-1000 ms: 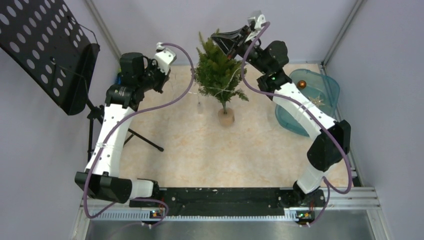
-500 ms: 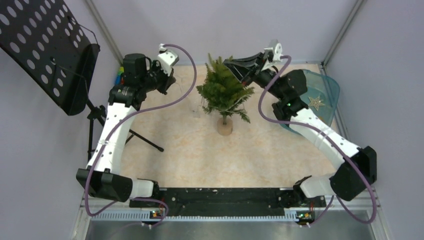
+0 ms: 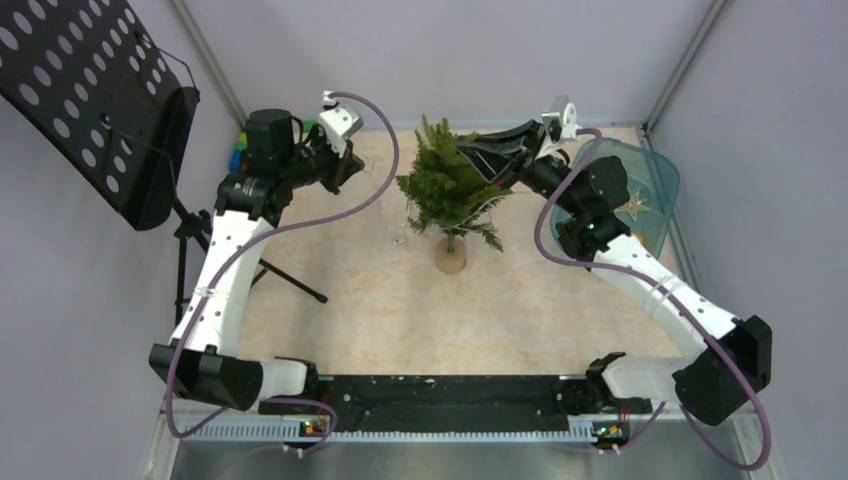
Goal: Decorate the small christmas tree
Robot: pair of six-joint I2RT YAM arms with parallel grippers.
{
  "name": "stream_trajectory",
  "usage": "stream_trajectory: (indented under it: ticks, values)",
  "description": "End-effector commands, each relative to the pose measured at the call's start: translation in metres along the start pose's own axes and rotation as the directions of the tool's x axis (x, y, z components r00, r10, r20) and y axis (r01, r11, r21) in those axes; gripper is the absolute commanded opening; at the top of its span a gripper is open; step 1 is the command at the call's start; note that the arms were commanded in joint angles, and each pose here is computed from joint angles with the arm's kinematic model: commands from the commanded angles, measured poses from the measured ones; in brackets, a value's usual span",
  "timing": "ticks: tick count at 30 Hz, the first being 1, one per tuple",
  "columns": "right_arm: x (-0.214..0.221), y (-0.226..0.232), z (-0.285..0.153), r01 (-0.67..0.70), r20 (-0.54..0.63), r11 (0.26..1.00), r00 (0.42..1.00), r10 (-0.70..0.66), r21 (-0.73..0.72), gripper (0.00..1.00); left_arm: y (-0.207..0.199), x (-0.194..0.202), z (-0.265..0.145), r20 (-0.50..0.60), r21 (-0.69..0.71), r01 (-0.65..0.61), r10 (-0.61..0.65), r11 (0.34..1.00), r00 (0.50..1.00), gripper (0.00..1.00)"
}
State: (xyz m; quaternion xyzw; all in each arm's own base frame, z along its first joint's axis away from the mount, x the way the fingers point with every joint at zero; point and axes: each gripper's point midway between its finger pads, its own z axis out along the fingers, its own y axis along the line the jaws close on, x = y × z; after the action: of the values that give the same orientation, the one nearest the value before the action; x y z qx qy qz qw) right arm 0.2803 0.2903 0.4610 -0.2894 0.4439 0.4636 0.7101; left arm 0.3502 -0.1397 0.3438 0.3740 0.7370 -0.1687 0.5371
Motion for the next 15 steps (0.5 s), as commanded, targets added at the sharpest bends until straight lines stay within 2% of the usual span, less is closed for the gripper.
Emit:
stream_trajectory:
  ticks: [1, 5, 15]
  values:
    - [-0.018, 0.018, 0.01, -0.025, 0.003, 0.996, 1.0, 0.025, -0.084, 0.21, 0.01, -0.018, 0.01, 0.049, -0.008, 0.009, -0.009, 1.0, 0.999, 0.0]
    - [-0.024, 0.026, 0.01, -0.032, -0.018, 0.992, 0.999, 0.03, -0.12, 0.38, 0.008, -0.029, 0.01, 0.089, 0.005, 0.026, -0.027, 1.0, 0.996, 0.0]
    - [-0.039, 0.038, 0.0, 0.001, -0.04, 0.991, 0.999, -0.006, -0.133, 0.54, 0.004, -0.028, 0.001, 0.088, 0.0, 0.016, -0.015, 1.0, 0.996, 0.0]
